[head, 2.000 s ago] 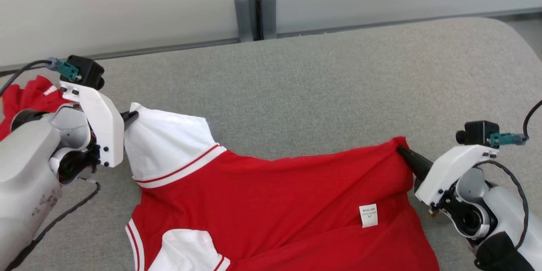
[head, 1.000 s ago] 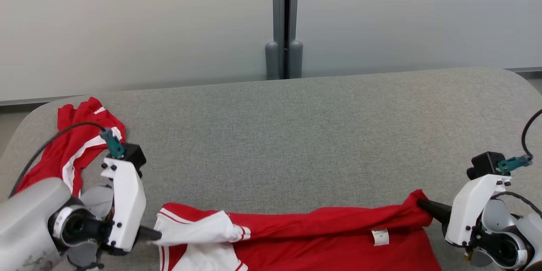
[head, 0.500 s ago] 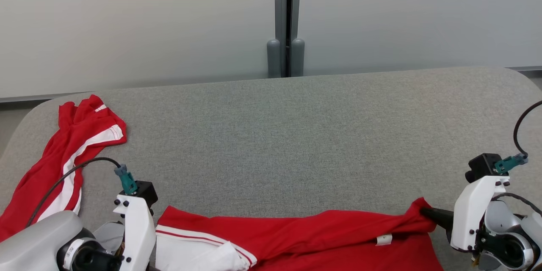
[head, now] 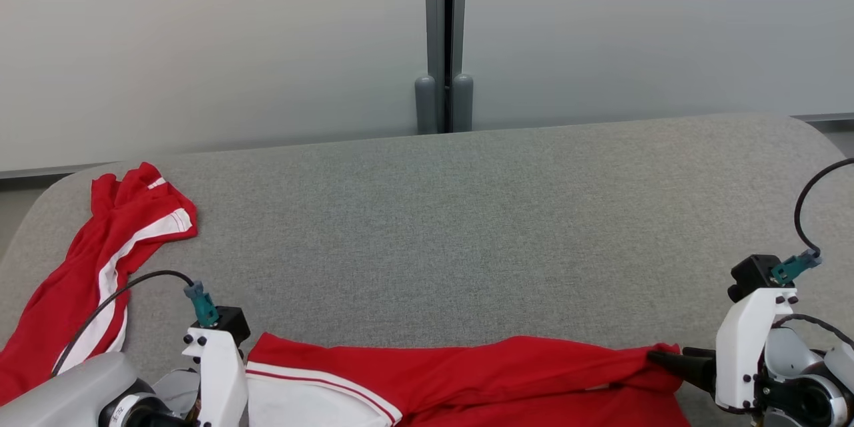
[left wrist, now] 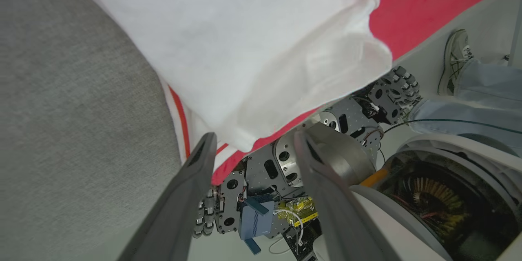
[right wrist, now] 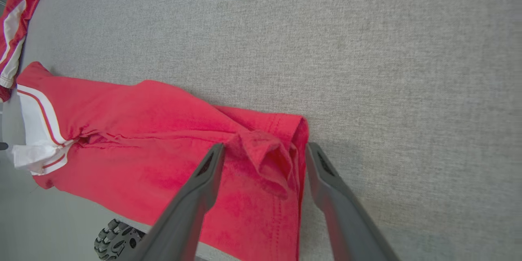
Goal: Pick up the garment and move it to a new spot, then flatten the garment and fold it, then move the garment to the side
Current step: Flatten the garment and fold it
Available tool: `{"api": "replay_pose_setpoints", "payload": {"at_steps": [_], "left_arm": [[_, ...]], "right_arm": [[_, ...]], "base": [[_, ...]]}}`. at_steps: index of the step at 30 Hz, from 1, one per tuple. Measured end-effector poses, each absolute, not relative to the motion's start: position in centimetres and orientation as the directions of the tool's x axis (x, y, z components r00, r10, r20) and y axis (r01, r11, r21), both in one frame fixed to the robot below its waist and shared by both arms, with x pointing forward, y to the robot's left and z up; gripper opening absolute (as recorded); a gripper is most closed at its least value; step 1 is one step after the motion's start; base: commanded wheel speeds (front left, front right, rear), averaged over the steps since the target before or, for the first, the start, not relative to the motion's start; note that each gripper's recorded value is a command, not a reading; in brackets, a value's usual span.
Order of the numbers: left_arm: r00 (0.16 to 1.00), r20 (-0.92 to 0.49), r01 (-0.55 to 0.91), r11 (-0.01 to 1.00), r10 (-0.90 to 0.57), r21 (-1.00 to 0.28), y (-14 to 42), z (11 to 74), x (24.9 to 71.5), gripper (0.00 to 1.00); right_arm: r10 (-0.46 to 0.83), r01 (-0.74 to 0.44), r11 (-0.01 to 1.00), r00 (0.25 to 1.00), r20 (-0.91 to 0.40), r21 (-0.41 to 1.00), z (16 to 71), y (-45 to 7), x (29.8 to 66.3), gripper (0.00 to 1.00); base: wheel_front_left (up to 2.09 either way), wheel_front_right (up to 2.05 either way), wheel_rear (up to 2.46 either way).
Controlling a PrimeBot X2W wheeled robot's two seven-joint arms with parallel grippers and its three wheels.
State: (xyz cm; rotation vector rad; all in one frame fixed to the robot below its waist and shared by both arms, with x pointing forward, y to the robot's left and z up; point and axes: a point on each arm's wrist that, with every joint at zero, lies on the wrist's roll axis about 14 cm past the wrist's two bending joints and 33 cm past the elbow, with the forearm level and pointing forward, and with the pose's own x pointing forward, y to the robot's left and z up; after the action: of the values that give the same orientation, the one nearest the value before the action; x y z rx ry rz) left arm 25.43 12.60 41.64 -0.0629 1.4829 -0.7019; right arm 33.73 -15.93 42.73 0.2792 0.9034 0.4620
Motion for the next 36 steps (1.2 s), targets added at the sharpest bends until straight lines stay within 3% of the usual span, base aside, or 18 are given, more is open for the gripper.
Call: {"api": "replay_pose_setpoints", "payload": {"at_steps": [3,7,13,21,25,36], "left_arm": [[-0.028,-0.886,0.401,0.807,-0.463,-0.434,12.8,42.1,25.9,1.00],[0.089,-0.878,0.438,0.810,-0.471,-0.390,13.0,43.3,27.7,1.00],[0.497,-0.684,0.502,0.820,-0.534,-0.276,12.8,48.7,33.9,1.00],[0.858,-0.325,0.362,0.917,-0.397,-0.165,16.9,53.6,37.5,1.00],[0.952,-0.105,0.263,0.943,-0.288,-0.203,18.5,55.9,37.3,1.00],[0.997,0.056,0.058,0.958,-0.044,-0.282,19.9,56.0,33.6,1.00]], "right_arm": [[0.492,-0.275,0.870,0.545,-0.679,0.409,43.3,-16.4,33.6,1.00],[0.490,-0.280,0.867,0.626,-0.607,0.412,45.7,-17.1,34.7,1.00],[0.471,-0.311,0.825,0.840,-0.268,0.472,53.0,-17.6,37.5,1.00],[0.310,-0.299,0.846,0.949,0.049,0.441,56.7,-19.9,37.9,1.00],[0.253,-0.271,0.838,0.962,0.103,0.474,55.8,-19.8,37.0,1.00],[0.178,-0.147,0.813,0.984,0.001,0.564,49.6,-19.0,33.5,1.00]], "base": [[0.00,0.00,0.00],[0.00,0.00,0.00],[0.00,0.00,0.00],[0.00,0.00,0.00],[0.00,0.00,0.00],[0.00,0.00,0.00]]}}
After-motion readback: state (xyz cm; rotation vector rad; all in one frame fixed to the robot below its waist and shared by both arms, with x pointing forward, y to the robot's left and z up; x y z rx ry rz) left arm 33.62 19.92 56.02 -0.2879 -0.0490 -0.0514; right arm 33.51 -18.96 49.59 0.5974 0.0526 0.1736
